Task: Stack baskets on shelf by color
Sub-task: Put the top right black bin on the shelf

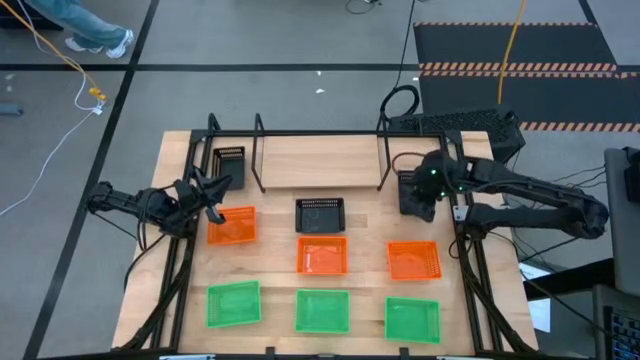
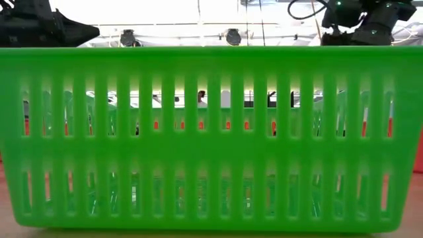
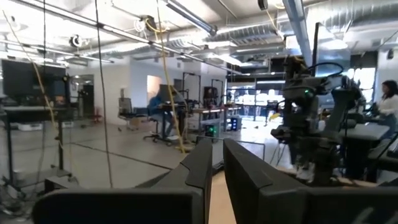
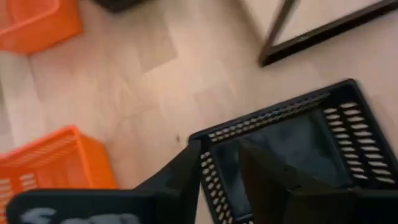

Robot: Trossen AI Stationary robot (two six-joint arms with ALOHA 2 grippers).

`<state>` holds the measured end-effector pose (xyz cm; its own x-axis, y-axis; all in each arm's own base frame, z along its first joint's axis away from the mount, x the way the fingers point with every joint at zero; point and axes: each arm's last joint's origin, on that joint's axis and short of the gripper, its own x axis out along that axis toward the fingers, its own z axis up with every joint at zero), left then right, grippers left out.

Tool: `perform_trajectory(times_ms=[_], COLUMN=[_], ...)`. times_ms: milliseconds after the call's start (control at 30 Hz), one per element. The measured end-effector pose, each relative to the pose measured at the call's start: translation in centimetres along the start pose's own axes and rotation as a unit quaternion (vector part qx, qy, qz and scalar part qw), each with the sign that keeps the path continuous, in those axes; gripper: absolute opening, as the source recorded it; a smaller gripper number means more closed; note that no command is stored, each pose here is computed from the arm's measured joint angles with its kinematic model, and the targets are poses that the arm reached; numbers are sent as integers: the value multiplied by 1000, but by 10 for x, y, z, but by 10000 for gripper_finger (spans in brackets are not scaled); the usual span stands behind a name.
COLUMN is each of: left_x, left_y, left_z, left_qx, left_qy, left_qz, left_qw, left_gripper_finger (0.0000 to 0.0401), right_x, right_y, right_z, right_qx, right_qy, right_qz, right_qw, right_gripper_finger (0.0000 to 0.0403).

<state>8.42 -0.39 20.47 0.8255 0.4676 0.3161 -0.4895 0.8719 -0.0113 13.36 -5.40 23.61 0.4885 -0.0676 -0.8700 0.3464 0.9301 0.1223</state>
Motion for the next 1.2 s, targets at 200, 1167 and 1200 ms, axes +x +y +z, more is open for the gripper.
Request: perform_trajectory(times_ms=[200, 1167, 1200], left_x=[0, 0, 0], left_y=[0, -2, -3], left_z=[0, -10, -11], left_qx=[36, 50, 46], left_qy=[3, 43, 44], left_qz=[4, -9, -9], left_qw=[999, 998, 998], left_gripper_finger=[42, 42, 42], right_x=[19, 76, 78], right_y=[10, 18, 17], right_z=[3, 3, 3], right_qx=[-19, -20, -20], right_qy=[59, 194, 198], right_qz=[-22, -38, -38], right_qw=[998, 980, 979], right_gripper_finger=[164, 124, 114])
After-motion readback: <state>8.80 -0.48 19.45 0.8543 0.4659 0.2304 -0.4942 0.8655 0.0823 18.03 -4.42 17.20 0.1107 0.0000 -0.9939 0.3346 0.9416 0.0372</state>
